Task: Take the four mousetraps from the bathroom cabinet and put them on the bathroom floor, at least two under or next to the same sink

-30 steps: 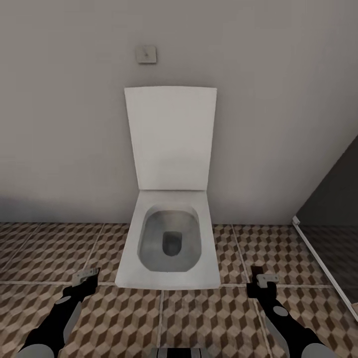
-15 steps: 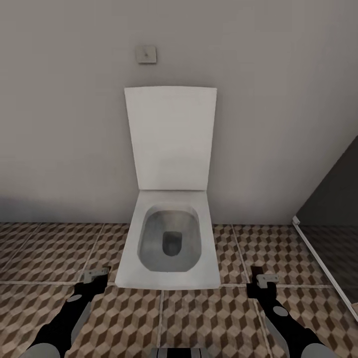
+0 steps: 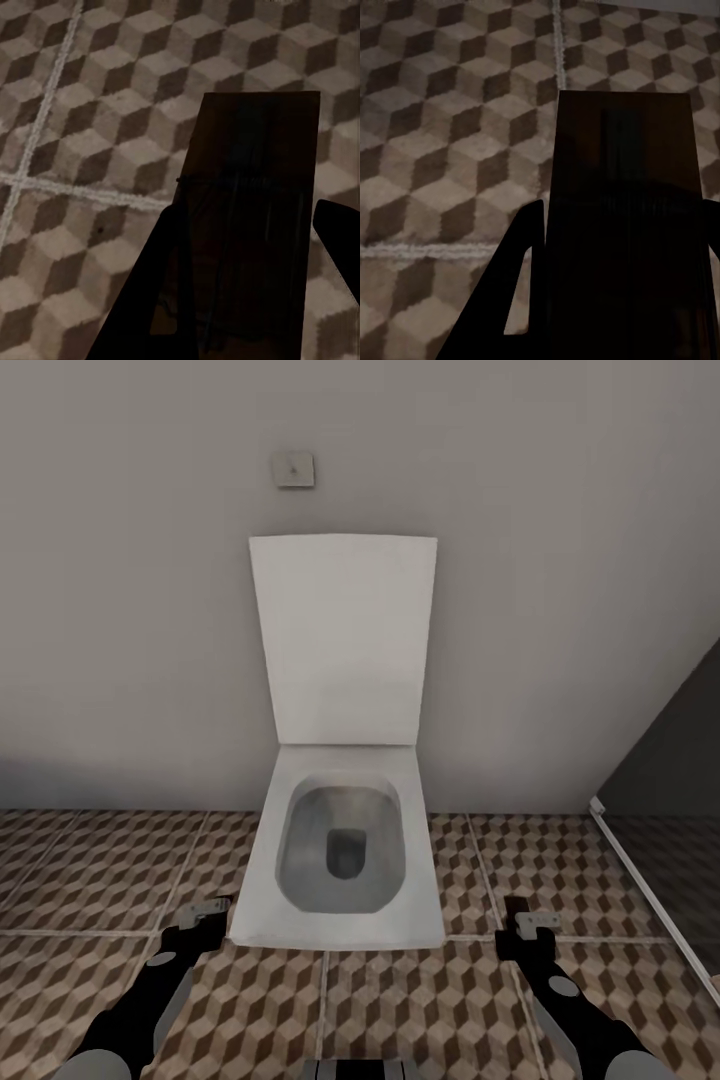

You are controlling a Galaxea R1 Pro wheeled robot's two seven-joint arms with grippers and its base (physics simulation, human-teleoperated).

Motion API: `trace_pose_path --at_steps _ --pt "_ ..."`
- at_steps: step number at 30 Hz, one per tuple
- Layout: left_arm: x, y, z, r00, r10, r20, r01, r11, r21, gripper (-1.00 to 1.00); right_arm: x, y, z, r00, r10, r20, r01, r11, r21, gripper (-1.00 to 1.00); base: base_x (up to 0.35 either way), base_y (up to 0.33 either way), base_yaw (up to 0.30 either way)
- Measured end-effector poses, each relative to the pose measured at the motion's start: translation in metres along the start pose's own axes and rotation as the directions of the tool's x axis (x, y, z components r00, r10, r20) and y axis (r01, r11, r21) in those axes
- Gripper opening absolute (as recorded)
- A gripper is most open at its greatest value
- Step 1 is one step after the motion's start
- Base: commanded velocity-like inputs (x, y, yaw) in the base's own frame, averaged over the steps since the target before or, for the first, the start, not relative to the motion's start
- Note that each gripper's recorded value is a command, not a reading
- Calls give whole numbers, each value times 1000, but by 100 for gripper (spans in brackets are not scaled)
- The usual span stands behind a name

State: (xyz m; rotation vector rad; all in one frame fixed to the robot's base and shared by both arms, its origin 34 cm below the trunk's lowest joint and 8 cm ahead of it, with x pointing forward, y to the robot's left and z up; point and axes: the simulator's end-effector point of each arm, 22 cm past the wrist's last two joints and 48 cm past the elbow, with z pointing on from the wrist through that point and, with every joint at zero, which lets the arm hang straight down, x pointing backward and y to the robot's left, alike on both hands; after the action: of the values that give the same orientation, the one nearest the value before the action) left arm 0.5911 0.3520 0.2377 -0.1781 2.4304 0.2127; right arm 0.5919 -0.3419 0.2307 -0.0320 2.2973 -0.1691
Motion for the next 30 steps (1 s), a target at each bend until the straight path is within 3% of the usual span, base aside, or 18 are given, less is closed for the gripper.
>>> trace_pose_path --at_steps 9,19,30 --pt "-2 11 1 1000 -1 3 1 1000 -15 -100 0 0 0 1000 0 0 0 1000 0 -100 5 0 0" --pt "-2 30 1 1000 -30 4 30 998 -47 -100 0 0 0 1000 0 0 0 1000 -1 -100 0 0 0" --pt "-2 31 1 1000 -30 2 31 998 -49 -100 0 0 0 1000 0 0 0 1000 0 -100 53 0 0"
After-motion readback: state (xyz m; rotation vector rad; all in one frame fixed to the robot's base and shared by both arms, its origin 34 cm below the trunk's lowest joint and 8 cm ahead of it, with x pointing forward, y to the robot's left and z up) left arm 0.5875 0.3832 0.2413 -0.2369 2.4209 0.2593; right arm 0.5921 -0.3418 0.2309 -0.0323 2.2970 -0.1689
